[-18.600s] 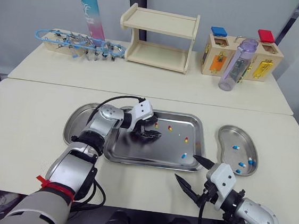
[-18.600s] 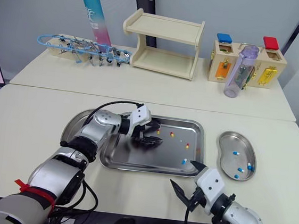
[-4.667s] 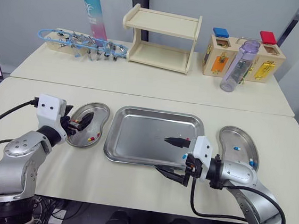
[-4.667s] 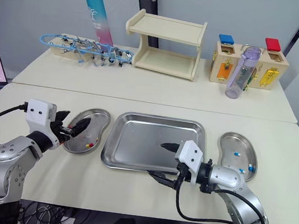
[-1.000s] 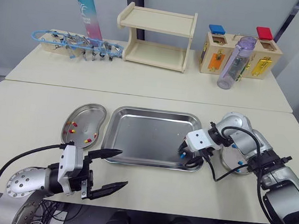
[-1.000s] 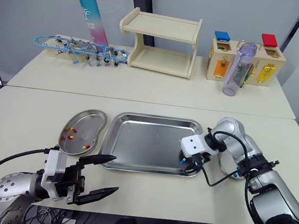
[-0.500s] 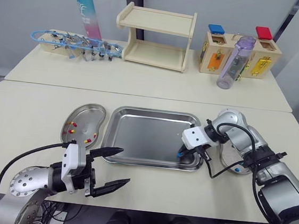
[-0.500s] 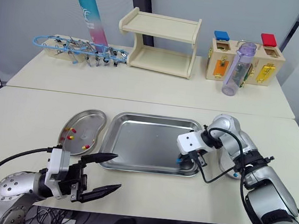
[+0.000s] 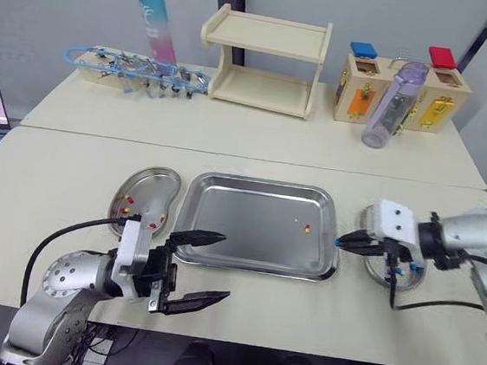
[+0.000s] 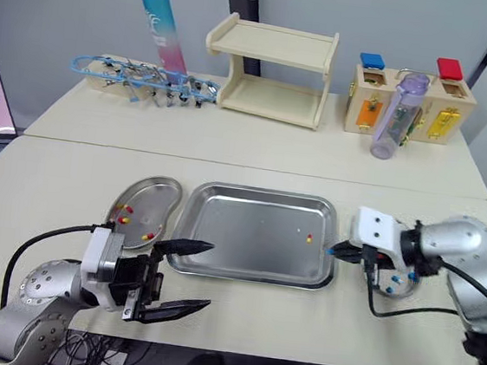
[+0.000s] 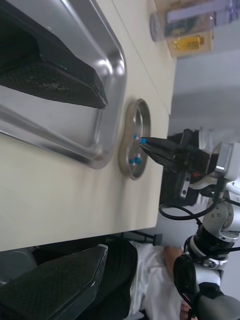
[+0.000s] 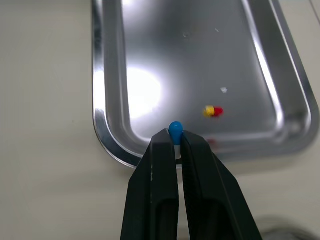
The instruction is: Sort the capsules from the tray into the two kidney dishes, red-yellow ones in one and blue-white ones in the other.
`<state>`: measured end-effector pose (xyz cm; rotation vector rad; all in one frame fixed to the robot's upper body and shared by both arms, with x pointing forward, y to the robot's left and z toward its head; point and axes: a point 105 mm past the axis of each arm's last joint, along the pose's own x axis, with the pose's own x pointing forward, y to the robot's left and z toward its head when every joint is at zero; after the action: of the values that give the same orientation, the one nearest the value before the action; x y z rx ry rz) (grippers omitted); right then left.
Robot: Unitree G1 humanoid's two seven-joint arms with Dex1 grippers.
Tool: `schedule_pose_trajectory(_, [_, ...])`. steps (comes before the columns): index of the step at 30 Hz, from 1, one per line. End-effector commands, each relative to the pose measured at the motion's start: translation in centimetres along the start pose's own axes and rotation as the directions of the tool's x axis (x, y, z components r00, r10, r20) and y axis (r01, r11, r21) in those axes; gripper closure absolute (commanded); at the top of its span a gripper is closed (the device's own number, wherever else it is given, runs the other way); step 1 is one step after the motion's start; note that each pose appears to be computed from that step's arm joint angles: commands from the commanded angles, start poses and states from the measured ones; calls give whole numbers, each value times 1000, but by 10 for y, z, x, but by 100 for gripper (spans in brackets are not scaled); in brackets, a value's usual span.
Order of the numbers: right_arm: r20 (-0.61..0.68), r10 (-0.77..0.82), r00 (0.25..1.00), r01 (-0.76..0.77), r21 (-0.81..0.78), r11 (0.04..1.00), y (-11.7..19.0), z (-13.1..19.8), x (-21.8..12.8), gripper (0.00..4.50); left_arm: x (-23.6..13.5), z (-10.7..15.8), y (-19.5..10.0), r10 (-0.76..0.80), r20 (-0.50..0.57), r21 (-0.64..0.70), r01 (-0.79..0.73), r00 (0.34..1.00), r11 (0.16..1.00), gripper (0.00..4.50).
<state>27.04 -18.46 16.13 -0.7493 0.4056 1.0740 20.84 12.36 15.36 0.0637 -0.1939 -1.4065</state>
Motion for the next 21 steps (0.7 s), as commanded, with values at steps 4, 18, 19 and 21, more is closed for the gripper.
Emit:
schedule_pose_trajectory(4, [-91, -210, 974, 218, 94, 971, -13, -22, -23, 448, 13, 9, -2, -66, 37, 21, 66, 997, 998, 0])
schedule_pose_trajectory(18, [-170, -364, 916, 388, 143, 910, -40, -43, -37, 136, 8, 9, 5, 1, 23, 2, -1, 1000, 1000, 0])
schedule_pose_trajectory(19, [-157, -359, 920, 380, 134, 915, -40, -41, -38, 103, 7, 9, 6, 16, 19, -2, -16, 1000, 1000, 0])
schedule_pose_trajectory(21, [-141, -360, 922, 377, 123, 918, -41, -38, -40, 45, 4, 8, 9, 48, 3, -3, -48, 999, 999, 0])
